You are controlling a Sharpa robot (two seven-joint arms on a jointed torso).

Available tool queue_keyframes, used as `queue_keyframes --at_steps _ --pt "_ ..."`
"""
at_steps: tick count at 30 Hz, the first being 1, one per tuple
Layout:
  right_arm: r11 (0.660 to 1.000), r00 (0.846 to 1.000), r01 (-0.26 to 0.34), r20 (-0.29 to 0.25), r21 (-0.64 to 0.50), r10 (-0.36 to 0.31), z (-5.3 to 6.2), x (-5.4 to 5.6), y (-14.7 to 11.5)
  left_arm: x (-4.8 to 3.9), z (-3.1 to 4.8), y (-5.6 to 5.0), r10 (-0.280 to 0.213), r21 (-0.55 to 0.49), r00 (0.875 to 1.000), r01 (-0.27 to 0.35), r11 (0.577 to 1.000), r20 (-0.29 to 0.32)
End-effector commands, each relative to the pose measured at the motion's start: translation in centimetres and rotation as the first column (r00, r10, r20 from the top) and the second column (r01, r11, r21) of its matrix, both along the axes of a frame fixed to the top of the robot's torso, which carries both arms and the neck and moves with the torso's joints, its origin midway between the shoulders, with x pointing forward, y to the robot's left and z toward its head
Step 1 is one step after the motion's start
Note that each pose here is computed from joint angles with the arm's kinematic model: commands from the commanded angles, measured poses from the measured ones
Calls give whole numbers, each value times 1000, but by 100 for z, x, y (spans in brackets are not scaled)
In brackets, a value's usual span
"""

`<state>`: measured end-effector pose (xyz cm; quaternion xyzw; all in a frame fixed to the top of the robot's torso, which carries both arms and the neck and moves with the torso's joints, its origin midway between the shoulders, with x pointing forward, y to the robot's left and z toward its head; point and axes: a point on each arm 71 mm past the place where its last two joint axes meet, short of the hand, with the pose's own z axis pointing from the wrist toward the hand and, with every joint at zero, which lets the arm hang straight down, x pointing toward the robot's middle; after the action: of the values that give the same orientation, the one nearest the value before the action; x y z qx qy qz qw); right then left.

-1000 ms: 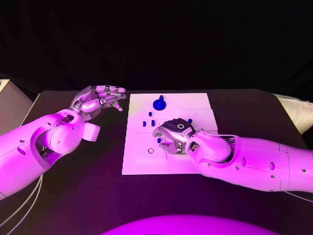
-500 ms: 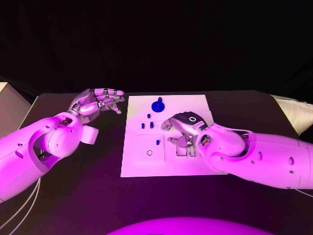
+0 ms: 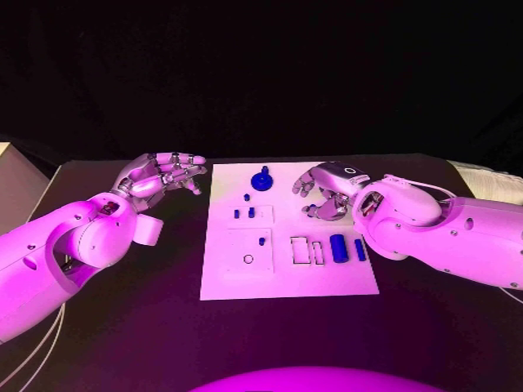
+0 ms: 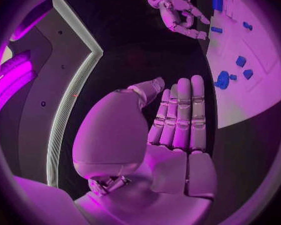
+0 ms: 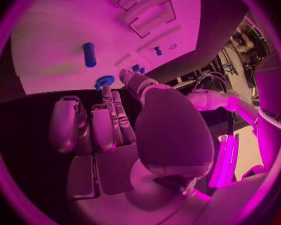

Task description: Assemble the parts on the task board

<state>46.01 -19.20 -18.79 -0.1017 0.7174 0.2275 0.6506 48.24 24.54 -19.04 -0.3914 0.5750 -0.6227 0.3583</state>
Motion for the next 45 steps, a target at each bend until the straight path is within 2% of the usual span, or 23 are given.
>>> queue_keyframes --at_steps 1,7,16,26,45 --pt "997 998 -31 -64 -76 26 -65 23 -34 -9 -2 -20 -18 -7 1000 18 1000 2" --pt "989 996 -23 -90 -146 10 -112 84 -84 -10 -4 -20 -18 -6 1000 18 1000 1" --pt "981 999 5 -51 -194 -15 -132 178 -120 -10 -4 -19 -18 -6 1000 18 1000 1" --pt "979 999 -4 -52 -202 -7 -158 190 -89 -12 -3 -16 -18 -5 1000 18 1000 0" --pt "978 994 -19 -107 -207 -3 -232 175 -72 -9 -11 -16 -17 -6 1000 17 1000 -1"
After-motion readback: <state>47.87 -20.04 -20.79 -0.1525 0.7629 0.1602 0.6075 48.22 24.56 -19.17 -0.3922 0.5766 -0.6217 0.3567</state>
